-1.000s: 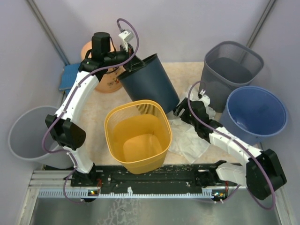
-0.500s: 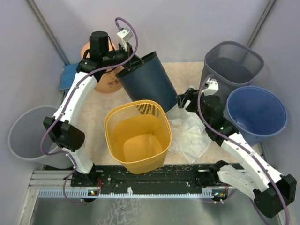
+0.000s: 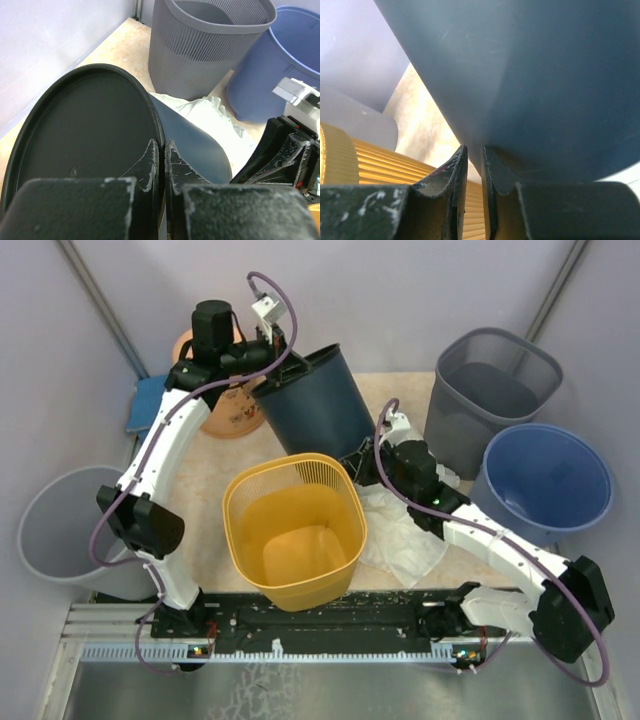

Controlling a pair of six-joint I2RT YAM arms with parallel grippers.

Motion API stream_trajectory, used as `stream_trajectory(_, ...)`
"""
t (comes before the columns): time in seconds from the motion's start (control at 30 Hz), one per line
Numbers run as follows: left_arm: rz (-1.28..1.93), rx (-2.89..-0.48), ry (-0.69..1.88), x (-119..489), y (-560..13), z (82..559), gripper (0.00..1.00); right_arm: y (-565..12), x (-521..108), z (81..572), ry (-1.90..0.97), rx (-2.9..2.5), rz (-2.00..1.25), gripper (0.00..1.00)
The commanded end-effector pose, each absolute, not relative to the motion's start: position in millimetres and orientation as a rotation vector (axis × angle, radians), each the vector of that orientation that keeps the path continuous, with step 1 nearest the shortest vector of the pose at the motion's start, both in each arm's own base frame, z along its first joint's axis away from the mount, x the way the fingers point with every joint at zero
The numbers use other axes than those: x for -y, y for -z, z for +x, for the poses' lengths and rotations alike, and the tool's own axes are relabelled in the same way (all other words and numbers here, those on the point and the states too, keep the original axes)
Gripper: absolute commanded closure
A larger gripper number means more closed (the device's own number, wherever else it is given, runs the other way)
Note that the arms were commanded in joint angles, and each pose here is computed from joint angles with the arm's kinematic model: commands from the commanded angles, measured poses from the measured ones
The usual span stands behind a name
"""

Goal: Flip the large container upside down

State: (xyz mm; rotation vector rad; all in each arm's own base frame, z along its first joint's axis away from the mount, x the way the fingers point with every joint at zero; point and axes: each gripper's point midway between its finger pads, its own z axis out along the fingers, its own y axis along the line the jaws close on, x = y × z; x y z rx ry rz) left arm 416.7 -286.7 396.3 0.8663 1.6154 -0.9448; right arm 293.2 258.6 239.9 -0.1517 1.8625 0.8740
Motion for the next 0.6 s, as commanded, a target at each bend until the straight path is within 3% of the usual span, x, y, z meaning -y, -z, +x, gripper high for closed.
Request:
stream_trajectory(0.0,0.964,-1.304,0.944,306,-466,398,1.0,-263,-277,300,-0.987,-1.752,-0.154,0.83)
stream_trajectory(0.57,1.023,-1.332,0.992,339,-424,413,1.0,-183,-303,419,-0.92,-1.793,0.201,0.8)
